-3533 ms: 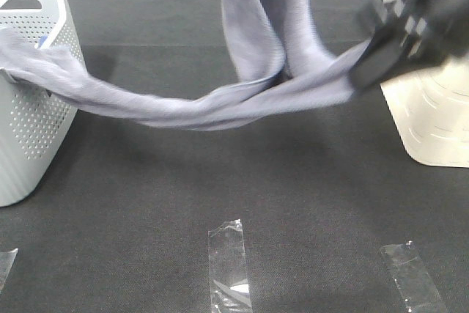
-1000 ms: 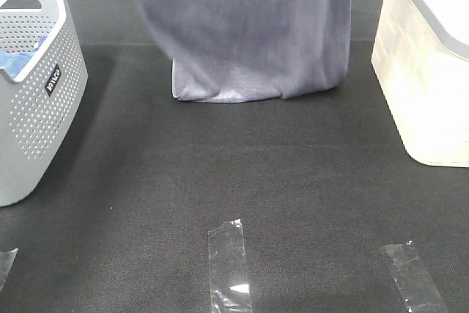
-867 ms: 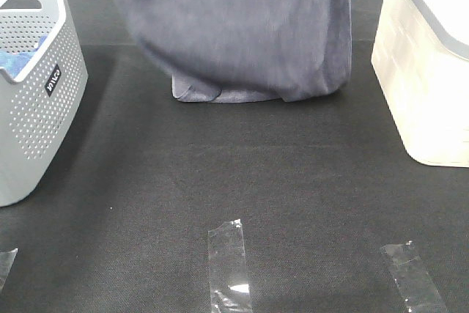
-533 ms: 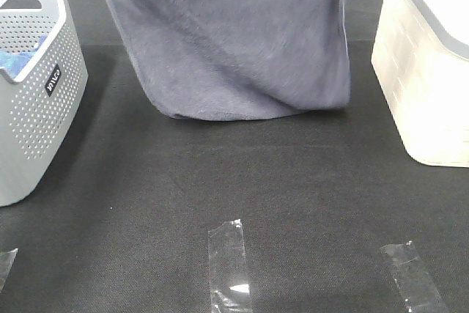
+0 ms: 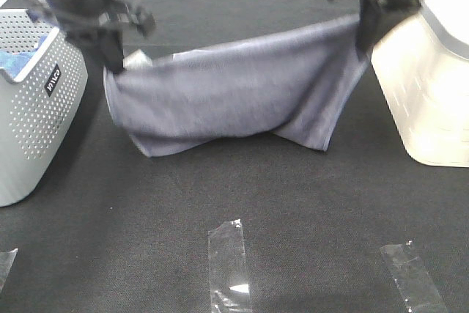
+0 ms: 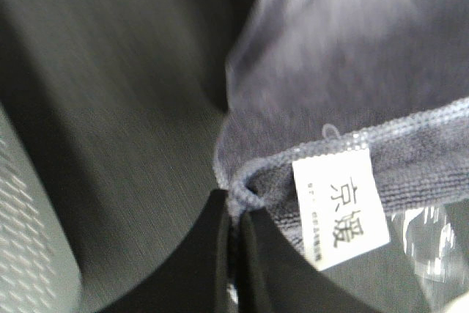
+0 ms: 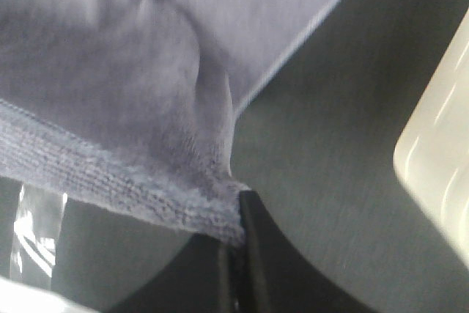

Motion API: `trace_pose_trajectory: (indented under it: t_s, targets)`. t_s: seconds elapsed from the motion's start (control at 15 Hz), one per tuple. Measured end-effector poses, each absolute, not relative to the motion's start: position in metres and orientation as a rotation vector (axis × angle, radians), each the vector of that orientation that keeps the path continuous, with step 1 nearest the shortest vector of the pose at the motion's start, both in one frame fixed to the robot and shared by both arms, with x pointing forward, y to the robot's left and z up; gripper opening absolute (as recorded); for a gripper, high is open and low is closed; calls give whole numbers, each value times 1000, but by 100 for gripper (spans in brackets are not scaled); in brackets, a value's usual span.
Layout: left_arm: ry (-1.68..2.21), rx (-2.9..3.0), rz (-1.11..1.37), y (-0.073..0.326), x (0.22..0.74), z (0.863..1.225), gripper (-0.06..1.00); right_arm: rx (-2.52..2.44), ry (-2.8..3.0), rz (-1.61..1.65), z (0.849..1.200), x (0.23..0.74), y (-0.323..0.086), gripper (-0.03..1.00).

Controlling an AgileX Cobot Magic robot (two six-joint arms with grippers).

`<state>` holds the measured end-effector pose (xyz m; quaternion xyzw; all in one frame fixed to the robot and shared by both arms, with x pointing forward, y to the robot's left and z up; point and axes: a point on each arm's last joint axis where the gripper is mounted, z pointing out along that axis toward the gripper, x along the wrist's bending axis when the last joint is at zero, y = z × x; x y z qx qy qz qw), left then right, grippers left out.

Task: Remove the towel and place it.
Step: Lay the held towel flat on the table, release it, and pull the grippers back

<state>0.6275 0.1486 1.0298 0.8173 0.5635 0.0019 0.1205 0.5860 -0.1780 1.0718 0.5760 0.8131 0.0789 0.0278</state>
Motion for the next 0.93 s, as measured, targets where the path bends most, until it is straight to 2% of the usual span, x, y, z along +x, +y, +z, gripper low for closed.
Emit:
trace_pose_trajectory:
  t_s: [0.27,0.6,0.93]
  targets:
    - [1617,2502,-25,133,608,1014,0,1828,2571,168,1058,553,-186,0]
    - [1602,2673,-170,111,548,985,0,1901,2638,55,1037,502,-200,0]
    - [1549,2761,-240,89,490,983,0,1953,2680,-50,1019,451,-216,0]
